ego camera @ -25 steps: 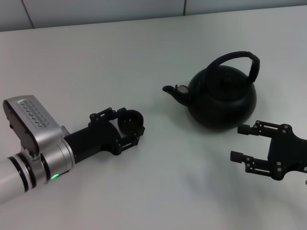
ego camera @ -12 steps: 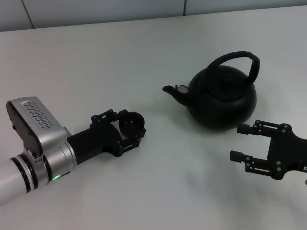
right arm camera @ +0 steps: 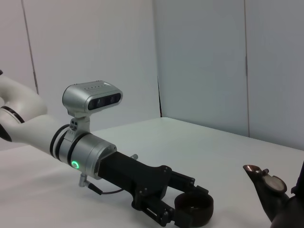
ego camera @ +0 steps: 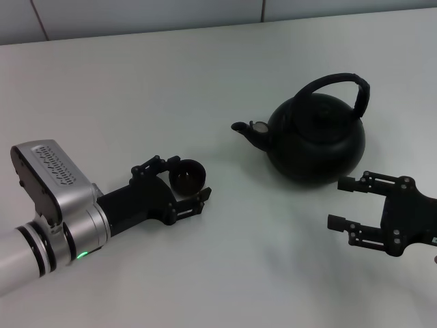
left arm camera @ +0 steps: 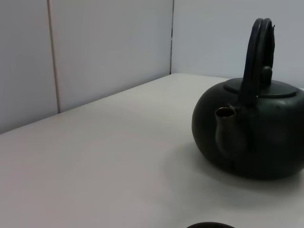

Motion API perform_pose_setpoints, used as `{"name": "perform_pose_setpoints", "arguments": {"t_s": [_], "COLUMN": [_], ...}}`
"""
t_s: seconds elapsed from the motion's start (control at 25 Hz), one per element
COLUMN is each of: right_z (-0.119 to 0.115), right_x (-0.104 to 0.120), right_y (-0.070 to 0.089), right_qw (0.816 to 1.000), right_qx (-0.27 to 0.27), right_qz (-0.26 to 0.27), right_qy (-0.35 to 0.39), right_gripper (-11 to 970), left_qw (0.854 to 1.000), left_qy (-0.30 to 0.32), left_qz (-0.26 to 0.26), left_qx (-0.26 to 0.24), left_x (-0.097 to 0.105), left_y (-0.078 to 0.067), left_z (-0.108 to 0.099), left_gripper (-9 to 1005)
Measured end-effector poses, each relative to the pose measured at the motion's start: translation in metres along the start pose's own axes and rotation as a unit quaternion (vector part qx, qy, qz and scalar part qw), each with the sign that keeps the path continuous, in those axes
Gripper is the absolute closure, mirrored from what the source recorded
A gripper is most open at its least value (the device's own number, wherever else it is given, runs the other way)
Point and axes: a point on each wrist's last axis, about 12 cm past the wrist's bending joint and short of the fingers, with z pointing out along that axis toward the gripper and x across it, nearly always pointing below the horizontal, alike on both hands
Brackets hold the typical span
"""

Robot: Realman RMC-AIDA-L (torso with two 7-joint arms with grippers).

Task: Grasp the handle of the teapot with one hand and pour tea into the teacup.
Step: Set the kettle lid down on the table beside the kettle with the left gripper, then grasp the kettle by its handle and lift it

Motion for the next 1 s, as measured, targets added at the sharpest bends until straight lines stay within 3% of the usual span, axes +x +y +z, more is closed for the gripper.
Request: {"name": "perform_pose_setpoints", "arguments": {"t_s": [0.24, 0.4, 0.52, 0.64, 0.88, 1.0], "right_z": [-0.001, -0.002, -0.002, -0.001, 0.002, 0.004], "right_x": [0.0, 0.0, 0.0, -0.001, -0.004, -0.005], "right_y": [0.0, -0.001, -0.002, -0.003, -0.007, -0.007], "right_qw": [1.0, 1.0, 1.0, 1.0, 1.0, 1.0], "right_qx": [0.0, 0.001, 0.002, 0.002, 0.0, -0.001], "right_qz": [0.0, -0.001, -0.002, -0.004, -0.009, -0.01], "right_qy": [0.001, 0.002, 0.003, 0.003, 0.001, 0.0], "right_gripper": [285, 287, 291, 294, 302, 306], "left_qw": [0.999, 0.996, 0.992, 0.987, 0.981, 0.982], "left_qy": [-0.029, -0.084, -0.121, -0.16, -0.193, -0.19], "left_qz": [0.012, 0.019, 0.016, 0.018, -0.003, -0.013], "left_qx": [0.008, 0.009, -0.012, -0.009, 0.011, 0.004], "left_x": [-0.002, -0.006, -0.005, -0.008, 0.0, 0.006], "left_y": [-0.003, 0.005, 0.018, 0.022, 0.012, 0.008], "left_z": [-0.005, -0.03, -0.064, -0.094, -0.157, -0.169], "left_gripper": [132, 133, 133, 133, 134, 134]}}
